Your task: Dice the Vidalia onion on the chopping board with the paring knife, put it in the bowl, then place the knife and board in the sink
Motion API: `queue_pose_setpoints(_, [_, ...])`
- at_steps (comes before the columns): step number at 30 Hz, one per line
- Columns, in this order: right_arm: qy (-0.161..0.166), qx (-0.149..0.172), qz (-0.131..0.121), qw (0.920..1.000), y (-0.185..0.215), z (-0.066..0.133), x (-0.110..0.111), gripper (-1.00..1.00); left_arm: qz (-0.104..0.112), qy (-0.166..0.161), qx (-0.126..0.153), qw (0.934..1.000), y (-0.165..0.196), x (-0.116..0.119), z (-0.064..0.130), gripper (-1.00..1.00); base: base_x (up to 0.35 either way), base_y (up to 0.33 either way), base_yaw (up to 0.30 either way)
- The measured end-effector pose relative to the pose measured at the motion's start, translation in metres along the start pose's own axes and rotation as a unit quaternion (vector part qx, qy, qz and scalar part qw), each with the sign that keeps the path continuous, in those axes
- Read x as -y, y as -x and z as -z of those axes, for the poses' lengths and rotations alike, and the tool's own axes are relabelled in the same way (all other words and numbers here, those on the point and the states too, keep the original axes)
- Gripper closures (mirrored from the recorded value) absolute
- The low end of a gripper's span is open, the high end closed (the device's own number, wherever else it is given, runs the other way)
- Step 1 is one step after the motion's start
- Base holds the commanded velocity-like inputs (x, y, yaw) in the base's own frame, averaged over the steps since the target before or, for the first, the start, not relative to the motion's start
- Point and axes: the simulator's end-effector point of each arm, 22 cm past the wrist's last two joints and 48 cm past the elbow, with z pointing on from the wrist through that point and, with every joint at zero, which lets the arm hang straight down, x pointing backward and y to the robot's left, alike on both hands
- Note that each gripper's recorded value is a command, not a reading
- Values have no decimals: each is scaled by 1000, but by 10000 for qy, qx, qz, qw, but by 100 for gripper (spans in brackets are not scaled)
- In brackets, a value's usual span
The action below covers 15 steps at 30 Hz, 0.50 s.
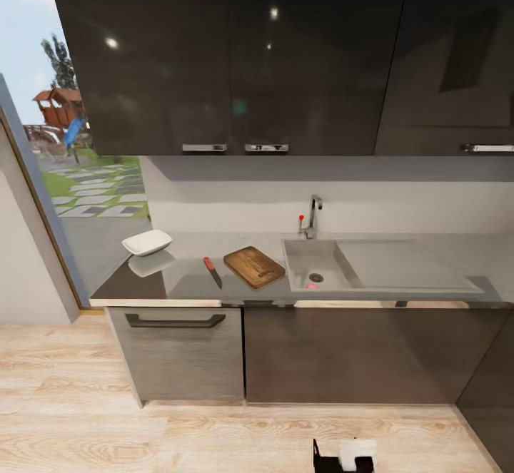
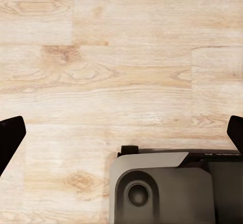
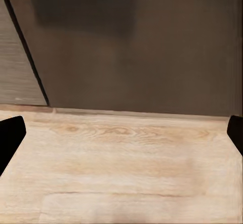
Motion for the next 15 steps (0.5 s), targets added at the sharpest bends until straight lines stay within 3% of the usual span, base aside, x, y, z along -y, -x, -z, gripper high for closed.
queue_pose_setpoints(6, [-232, 279, -197, 9991, 104, -4, 8, -100, 0, 9, -7, 10000, 0, -1, 0, -100, 0, 0, 0])
queue_pose_setpoints(15, [-509, 608, -203, 9966, 300, -42, 29, -100, 0, 10, -8, 10000, 0, -1, 0, -100, 0, 0, 0])
